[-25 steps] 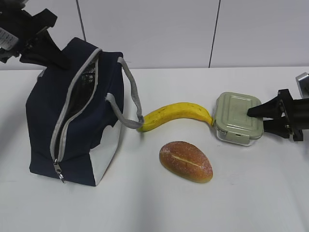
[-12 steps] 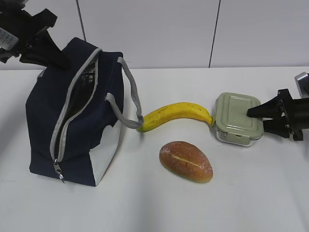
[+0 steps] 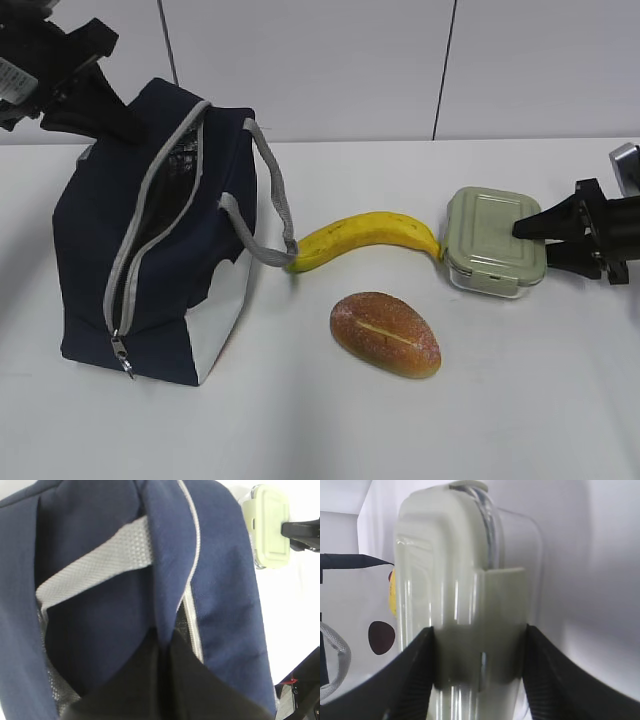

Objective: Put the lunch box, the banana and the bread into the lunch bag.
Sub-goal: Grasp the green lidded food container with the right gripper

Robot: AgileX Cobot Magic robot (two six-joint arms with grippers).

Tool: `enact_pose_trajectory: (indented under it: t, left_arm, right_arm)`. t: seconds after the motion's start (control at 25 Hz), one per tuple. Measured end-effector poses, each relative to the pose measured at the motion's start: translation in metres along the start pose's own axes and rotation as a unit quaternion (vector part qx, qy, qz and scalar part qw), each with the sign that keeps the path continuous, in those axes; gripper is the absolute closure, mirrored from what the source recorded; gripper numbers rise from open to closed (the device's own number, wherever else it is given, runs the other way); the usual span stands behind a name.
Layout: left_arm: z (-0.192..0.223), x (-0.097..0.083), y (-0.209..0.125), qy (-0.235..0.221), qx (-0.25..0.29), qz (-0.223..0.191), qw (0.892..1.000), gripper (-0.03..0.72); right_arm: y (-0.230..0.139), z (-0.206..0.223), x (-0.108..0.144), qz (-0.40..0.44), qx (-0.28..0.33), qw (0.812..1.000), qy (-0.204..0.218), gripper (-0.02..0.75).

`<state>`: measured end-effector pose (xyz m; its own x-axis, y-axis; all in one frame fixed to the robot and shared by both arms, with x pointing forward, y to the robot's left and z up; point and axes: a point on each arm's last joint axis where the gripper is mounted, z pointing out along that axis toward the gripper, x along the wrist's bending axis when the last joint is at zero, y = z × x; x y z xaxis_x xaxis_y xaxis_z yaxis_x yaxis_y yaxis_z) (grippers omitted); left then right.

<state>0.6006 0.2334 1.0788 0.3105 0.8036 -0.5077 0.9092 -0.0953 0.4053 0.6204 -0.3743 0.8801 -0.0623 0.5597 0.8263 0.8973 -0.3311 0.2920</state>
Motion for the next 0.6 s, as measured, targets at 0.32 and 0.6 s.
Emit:
enact_pose_trajectory:
  t: [0.32, 0.6]
  left_arm:
    - [0.0, 0.0, 0.0, 0.0, 0.0, 0.0, 1.0, 0.688]
    - [0.0, 0.0, 0.0, 0.0, 0.0, 0.0, 1.0, 0.688]
  right_arm:
    - [0.0054, -0.0014, 0.0019, -0.004, -0.004, 1.0, 0.0, 0.365]
    - [0.0053, -0.0014, 0.0023, 0.014, -0.003, 1.0, 0.001, 0.363]
